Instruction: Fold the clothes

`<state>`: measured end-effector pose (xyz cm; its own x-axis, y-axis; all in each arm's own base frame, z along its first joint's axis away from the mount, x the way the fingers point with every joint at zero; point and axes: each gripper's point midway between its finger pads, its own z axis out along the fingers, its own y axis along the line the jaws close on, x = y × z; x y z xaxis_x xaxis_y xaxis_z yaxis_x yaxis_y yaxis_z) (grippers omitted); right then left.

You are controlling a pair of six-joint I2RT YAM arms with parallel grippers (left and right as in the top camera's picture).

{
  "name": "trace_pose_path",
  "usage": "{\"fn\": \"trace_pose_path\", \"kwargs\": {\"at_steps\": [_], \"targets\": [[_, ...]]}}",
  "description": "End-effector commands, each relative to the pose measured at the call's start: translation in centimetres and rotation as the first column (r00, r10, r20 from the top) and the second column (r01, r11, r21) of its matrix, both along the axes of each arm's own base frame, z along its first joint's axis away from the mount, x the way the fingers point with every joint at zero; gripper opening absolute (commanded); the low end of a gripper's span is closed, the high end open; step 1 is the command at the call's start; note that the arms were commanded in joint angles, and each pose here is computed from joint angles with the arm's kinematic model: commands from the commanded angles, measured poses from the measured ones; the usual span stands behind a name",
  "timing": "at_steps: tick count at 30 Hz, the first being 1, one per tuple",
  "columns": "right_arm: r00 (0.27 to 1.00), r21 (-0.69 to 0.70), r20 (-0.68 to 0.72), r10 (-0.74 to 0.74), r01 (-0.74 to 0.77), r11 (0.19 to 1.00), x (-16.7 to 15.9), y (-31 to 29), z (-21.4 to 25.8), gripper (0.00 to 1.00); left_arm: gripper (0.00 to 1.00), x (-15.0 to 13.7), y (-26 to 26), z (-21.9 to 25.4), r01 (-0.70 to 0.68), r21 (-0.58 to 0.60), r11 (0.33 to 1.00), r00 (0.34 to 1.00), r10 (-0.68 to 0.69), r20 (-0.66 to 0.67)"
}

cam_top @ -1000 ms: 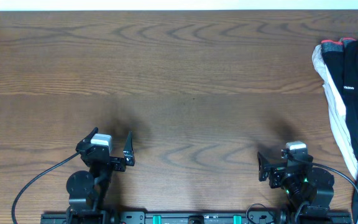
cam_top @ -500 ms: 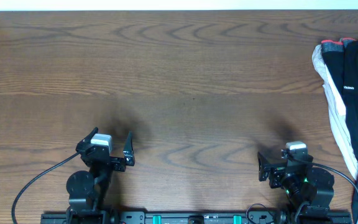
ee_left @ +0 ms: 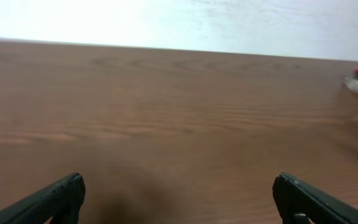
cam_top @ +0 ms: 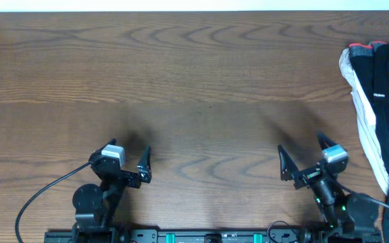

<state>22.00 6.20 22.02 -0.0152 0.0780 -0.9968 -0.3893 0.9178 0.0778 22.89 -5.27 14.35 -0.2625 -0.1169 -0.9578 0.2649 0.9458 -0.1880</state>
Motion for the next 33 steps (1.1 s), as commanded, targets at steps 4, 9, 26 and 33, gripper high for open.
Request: {"fn": "trace_pose_path", "kwargs": {"at_steps": [4,9,26,33], "targets": [[0.999,0.221,0.034,0.035,-0.042,0.974,0.0,0.4,4.2,0.99,0.98,-0.4,-1.0,5.9,0.041,-0.109,0.993,0.999,-0.039,0.017],[0.995,0.255,-0.072,0.067,-0.047,0.966,2.2,0.7,6.0,0.99,0.98,0.7,-0.9,8.5,0.031,-0.078,0.996,0.983,-0.045,-0.178],[0.605,0.119,-0.785,0.137,-0.069,0.990,12.2,0.8,3.4,0.99,0.98,5.8,-0.9,14.9,0.055,-0.017,0.998,0.848,-0.056,-0.527],[0.467,-0.142,-0.830,-0.304,0.351,0.926,16.1,-9.8,1.7,0.99,0.98,4.7,-0.9,13.9,0.055,-0.020,0.998,0.812,-0.056,-0.581]]}}
